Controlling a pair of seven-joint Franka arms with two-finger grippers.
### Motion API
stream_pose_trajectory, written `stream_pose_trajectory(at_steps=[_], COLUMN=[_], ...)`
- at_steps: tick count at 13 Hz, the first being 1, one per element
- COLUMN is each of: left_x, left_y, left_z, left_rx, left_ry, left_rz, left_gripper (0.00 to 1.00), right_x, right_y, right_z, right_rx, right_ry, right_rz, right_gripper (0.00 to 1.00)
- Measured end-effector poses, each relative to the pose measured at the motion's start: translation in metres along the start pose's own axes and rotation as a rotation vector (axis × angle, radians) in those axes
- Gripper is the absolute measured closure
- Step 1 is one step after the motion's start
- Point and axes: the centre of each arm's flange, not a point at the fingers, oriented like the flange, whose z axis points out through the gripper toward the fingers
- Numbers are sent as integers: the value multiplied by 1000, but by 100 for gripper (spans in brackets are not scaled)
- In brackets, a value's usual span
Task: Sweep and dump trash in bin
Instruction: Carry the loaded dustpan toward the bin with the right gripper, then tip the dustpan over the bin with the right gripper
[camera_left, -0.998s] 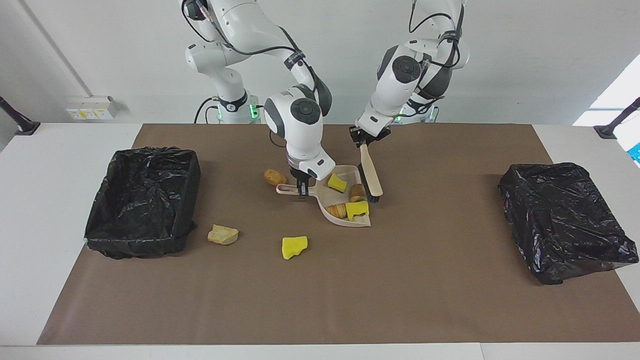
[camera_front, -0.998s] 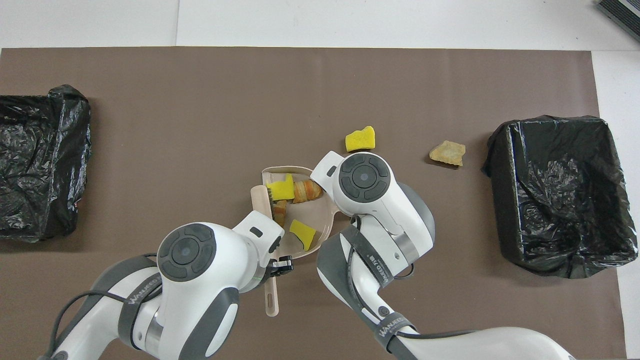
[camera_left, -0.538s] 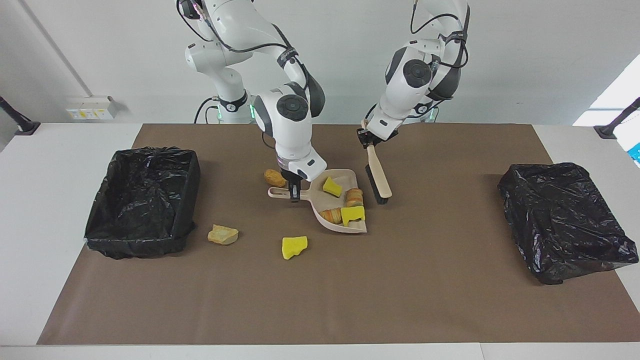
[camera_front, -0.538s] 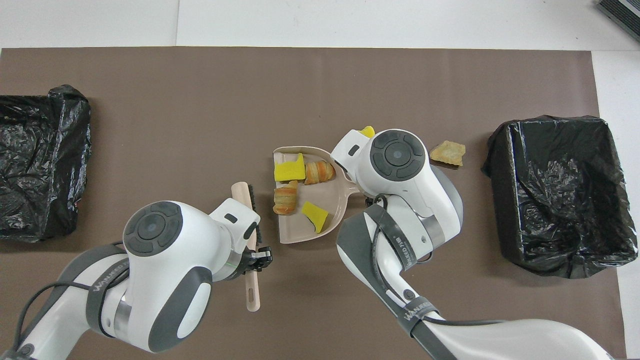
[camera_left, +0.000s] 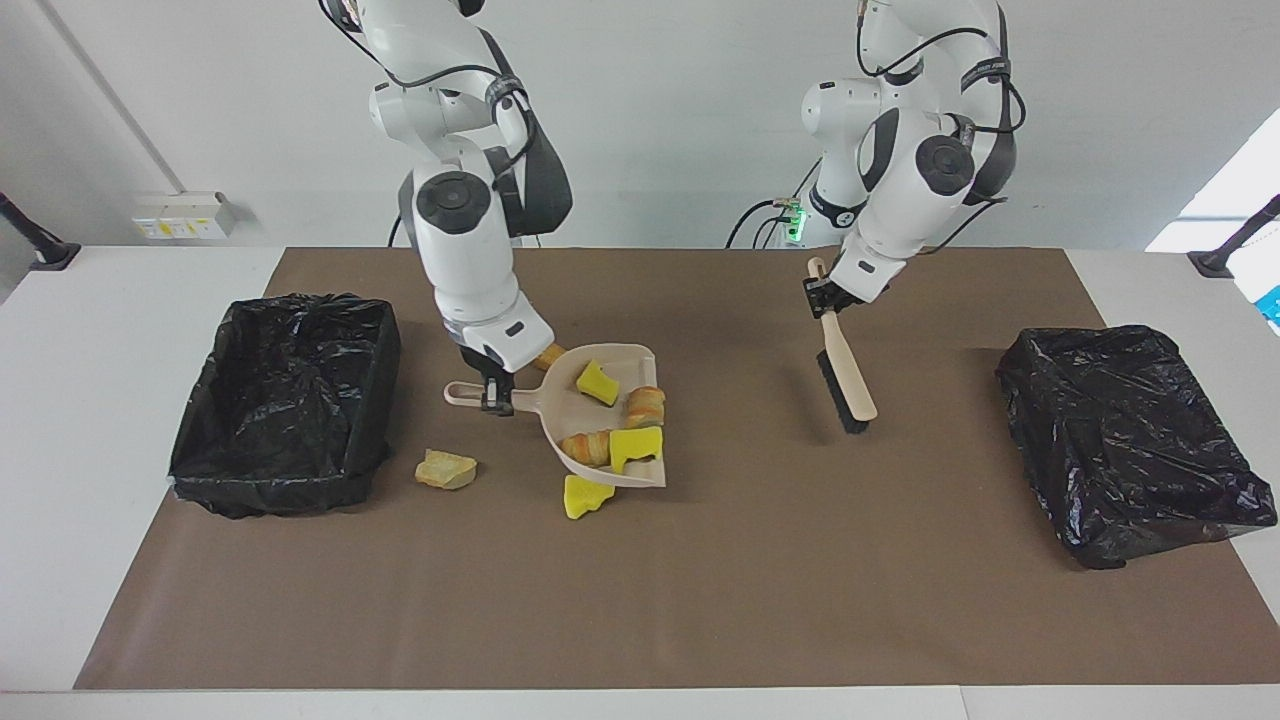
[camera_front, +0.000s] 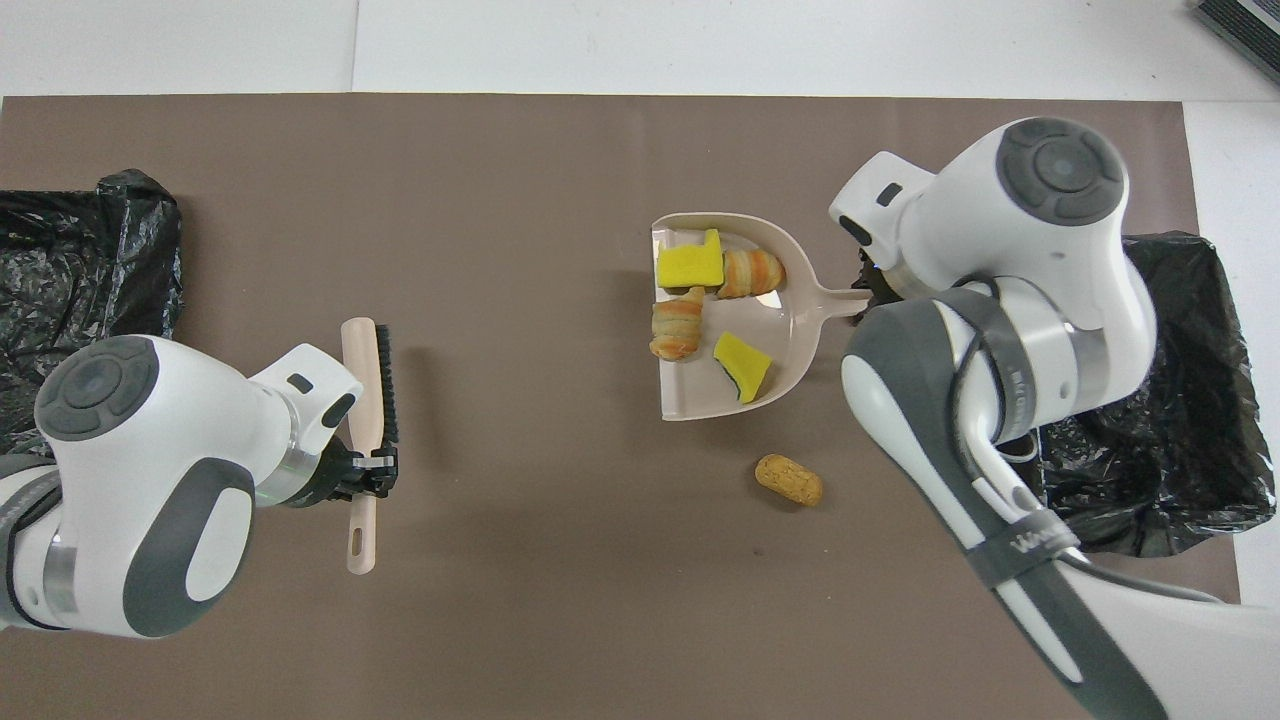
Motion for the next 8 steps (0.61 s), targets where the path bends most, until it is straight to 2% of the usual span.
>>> stream_pose_trajectory(at_steps=[2,4,6,8], left_x=[-3,-17,-46,-86], left_y=[5,33,85,144], left_z=[0,2,9,22], left_rx=[6,26,62,86], left_ry=[1,7,24,71], left_rz=[14,7,-14,-40], left_gripper=[74,74,74,74], right_x=[-51,-94,-137,-187], right_y=[10,13,8,0], right_z=[-14,-30,-49,-61], right_rx=[3,4,-3,2], right_ry=[-1,-4,-8,-11], right_rz=[9,-5,-24,-30], right_gripper=[69,69,69,69])
